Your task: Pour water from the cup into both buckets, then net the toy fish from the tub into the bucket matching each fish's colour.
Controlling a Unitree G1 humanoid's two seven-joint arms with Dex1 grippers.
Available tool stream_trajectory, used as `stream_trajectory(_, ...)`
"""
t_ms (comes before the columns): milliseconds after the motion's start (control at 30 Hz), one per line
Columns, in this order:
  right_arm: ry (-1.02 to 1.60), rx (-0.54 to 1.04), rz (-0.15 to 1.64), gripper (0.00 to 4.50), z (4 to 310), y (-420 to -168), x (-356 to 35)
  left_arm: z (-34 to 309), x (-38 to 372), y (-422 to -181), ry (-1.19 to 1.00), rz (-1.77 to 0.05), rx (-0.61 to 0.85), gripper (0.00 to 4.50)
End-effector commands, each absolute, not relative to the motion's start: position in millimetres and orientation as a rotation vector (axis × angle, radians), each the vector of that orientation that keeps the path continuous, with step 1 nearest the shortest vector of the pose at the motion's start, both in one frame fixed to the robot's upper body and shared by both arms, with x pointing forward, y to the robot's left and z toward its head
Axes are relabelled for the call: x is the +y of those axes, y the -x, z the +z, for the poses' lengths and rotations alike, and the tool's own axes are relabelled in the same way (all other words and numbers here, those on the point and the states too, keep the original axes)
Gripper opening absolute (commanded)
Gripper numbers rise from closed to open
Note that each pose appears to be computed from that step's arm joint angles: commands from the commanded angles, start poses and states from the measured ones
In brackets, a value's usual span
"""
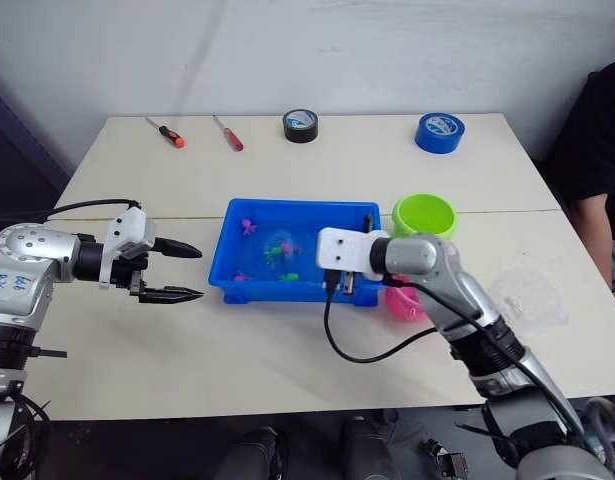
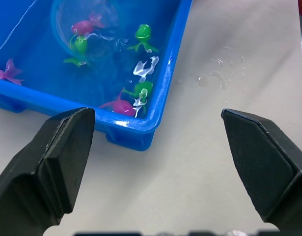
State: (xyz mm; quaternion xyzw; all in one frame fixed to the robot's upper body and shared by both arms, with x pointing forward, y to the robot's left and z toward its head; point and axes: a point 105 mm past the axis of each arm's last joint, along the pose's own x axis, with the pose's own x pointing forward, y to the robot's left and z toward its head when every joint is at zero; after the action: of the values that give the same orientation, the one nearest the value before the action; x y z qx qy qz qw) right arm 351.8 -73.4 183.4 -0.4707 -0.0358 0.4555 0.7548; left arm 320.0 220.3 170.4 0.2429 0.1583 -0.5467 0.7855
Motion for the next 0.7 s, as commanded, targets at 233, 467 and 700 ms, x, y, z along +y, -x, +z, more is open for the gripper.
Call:
stream_trajectory(233,1.223,-0.302,0.900,0.00,226.8,-348.1,-69.4,179.3,224.4,-321.5,-0.554,-1.168,0.324,4.47)
stream_trajectory(467,0.886,-0.208,1.035,0.00,215.1,-332.3,-43.5,180.8,224.0,-323.8,-0.554,-1.168,0.320,4.47)
stream_trajectory(700,0.889,-0.118,1.084,0.00,191.1,-329.9,-31.8,181.4,224.7,-324.9,-0.558,-1.166,0.324,4.47)
